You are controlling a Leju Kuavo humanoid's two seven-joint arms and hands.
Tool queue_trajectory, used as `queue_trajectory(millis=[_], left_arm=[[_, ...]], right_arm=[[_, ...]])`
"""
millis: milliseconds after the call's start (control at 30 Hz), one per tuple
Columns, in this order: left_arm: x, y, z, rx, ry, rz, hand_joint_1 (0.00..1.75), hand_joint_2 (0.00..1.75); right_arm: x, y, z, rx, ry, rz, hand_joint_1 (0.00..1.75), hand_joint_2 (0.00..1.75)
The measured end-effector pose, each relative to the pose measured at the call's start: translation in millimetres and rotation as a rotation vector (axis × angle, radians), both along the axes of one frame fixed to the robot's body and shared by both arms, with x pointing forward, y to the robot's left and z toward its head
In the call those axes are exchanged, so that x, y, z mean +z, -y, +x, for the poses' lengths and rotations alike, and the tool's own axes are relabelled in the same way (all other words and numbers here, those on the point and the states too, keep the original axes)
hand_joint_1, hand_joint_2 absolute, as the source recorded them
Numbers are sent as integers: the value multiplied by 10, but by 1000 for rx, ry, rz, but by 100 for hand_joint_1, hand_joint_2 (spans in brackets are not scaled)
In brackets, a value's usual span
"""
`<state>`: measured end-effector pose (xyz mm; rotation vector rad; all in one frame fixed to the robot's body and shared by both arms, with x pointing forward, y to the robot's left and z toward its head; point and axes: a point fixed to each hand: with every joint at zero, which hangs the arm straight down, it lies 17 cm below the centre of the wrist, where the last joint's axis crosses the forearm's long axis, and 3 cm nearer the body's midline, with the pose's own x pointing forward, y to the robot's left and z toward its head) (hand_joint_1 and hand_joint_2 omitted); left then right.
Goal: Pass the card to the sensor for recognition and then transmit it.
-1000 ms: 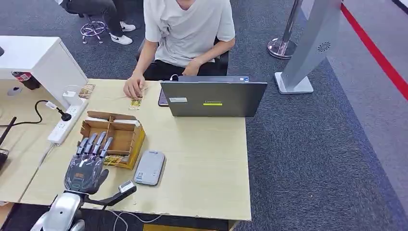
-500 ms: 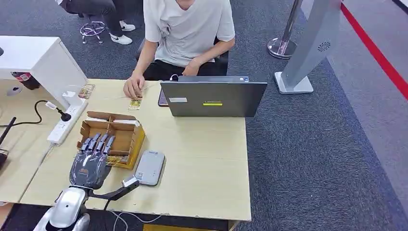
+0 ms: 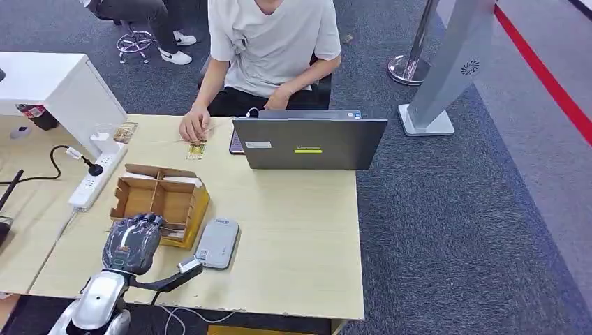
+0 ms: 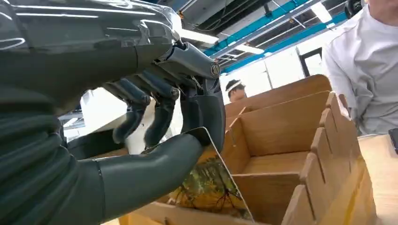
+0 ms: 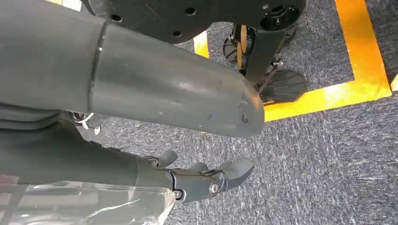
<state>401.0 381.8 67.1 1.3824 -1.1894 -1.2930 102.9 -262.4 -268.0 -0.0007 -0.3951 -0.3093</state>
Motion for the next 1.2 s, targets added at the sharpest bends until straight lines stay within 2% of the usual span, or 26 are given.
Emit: queue_trajectory(millis=[267, 433, 667, 900, 1033, 1200], left_arm=[[-11, 6, -2, -2, -1, -23, 175, 175], [192, 102, -13, -33, 101, -28, 175, 175], [905, 403, -49, -109, 297, -42, 175, 175], [1955, 883, -188, -228, 541, -100, 175, 175], [2307, 1000, -236, -268, 628, -120, 175, 175], [2527, 1046, -210, -278, 674, -115, 175, 175]], right_arm=[[0, 0, 3, 1, 0, -1, 0, 0], [1, 9, 5, 1, 2, -5, 0, 0], [6, 40, 17, -21, 12, -13, 0, 0], [12, 56, 28, -43, 20, -14, 0, 0], [13, 61, 32, -47, 22, -16, 0, 0], [14, 54, 34, -44, 23, -15, 0, 0]])
